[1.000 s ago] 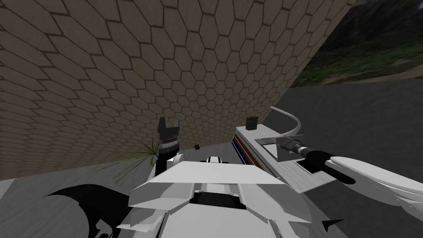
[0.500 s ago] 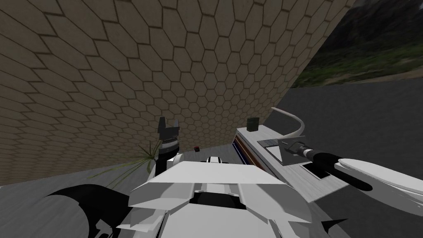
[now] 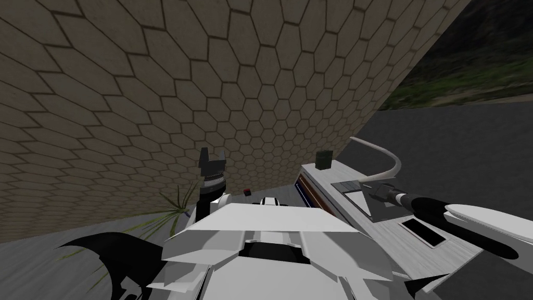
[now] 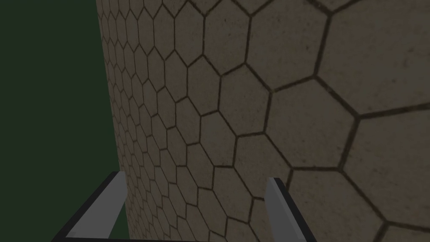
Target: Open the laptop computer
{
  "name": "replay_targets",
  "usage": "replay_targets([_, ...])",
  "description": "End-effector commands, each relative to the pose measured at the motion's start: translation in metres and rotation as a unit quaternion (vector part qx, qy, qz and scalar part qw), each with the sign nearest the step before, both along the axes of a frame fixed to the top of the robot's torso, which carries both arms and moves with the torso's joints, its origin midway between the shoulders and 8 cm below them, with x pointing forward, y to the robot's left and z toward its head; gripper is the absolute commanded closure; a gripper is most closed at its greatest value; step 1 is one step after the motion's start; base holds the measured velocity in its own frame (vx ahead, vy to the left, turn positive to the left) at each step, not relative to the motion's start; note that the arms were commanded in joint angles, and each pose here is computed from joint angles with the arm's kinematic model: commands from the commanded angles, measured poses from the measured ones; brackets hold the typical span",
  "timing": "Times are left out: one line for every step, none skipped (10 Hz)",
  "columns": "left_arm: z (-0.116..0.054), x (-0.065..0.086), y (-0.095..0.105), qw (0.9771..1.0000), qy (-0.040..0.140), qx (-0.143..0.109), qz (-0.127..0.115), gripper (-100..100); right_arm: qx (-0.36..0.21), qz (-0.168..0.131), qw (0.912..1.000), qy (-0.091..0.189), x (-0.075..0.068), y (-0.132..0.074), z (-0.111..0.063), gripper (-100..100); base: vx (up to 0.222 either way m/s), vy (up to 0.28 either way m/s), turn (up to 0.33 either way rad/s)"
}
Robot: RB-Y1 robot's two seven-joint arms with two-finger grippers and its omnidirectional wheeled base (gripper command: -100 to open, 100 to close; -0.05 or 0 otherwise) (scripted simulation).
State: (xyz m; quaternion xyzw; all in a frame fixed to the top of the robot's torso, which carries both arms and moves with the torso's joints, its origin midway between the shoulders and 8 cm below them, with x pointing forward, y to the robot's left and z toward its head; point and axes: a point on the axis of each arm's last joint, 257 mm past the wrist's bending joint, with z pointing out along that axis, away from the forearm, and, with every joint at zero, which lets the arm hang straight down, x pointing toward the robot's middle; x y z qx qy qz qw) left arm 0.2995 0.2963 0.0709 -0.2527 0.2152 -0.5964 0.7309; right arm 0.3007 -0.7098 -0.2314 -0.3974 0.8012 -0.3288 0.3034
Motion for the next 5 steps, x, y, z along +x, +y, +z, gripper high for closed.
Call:
replay_targets([0.000,0.000,0.000,1.0000,0.000,0.000,0.000,0,0.033,-0.002,0.9994,-0.010,0.005,0.010,0.000,-100,-0.030,-0.030,0.010])
replay_targets([0.000,0.000,0.000,1.0000,0.000,0.000,0.000,0,0.048,-0.003,0.9987,-0.015,0.008,0.015,0.000,-100,-0.075,-0.086,0.010])
replay_targets([0.000,0.000,0.000,1.0000,0.000,0.000,0.000,0,0.066,-0.005,0.9976,-0.021,0.011,0.021,0.000,-100,-0.089,-0.102,0.005])
replay_targets([0.000,0.000,0.000,1.0000,0.000,0.000,0.000,0,0.084,-0.005,0.9961,-0.027,0.015,0.027,0.001,-100,-0.094,-0.099,0.001])
replay_targets([0.000,0.000,0.000,1.0000,0.000,0.000,0.000,0,0.102,-0.006,0.9943,-0.033,0.018,0.033,0.002,-100,-0.079,-0.093,0.006])
